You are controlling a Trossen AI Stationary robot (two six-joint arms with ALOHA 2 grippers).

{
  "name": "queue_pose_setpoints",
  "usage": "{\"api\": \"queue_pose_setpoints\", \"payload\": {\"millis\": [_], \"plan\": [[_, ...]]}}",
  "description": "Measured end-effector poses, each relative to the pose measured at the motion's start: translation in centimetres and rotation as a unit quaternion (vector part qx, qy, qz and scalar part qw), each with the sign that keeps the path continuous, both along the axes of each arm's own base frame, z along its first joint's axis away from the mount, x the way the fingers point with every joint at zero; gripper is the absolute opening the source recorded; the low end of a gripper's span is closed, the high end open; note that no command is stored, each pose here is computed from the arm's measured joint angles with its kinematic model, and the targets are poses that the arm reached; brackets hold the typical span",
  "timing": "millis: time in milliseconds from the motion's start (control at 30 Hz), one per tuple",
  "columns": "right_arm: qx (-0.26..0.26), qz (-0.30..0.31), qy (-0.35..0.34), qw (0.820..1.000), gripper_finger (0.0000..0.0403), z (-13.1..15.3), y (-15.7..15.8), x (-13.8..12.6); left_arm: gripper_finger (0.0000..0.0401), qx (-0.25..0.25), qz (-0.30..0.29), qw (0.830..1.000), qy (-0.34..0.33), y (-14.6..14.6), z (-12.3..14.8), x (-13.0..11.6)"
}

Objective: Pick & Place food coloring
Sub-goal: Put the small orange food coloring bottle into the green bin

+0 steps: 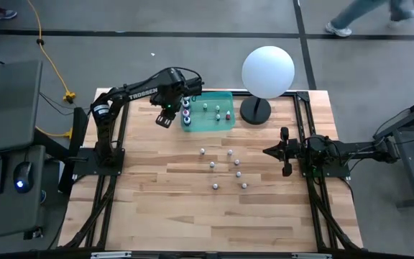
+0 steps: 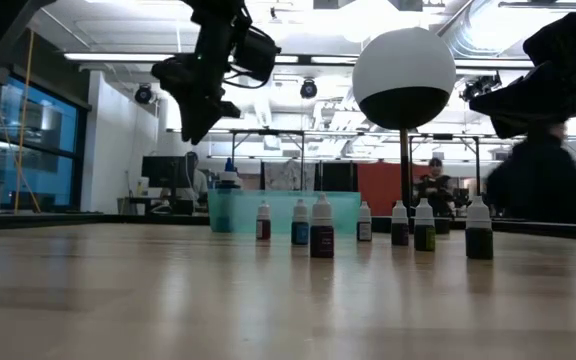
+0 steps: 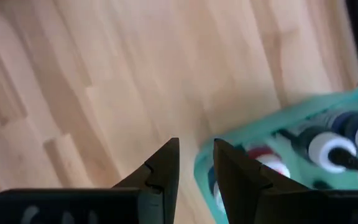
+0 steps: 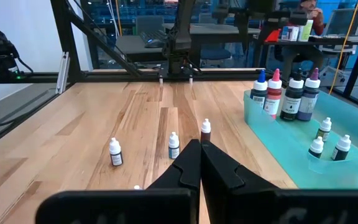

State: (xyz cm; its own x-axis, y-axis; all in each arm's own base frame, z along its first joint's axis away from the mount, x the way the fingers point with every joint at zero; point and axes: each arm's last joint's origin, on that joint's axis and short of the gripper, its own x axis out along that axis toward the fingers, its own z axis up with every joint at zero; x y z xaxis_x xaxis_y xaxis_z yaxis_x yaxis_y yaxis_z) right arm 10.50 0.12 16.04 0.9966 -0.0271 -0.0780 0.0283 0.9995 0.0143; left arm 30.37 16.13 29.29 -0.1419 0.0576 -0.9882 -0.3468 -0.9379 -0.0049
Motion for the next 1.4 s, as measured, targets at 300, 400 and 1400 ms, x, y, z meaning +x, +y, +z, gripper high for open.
{"api": "queue_pose_setpoints", "payload": {"millis": [300, 400, 1400], "plan": [[0.000, 0.000, 0.000, 1.000, 0.0000, 0.0, 0.0, 0.0, 0.0095, 0.006, -0.029, 0.999, 0.042, -2.3, -1.6, 0.2], [0.000, 0.000, 0.000, 1.000, 0.0000, 0.0, 0.0, 0.0, 0.0095, 0.004, -0.073, 0.996, 0.044, -3.7, -1.6, 0.8], [0.000, 0.000, 0.000, 1.000, 0.0000, 0.0, 0.0, 0.0, 0.0095, 0.180, -0.567, 0.803, 0.037, -12.6, 0.1, 6.4]]}}
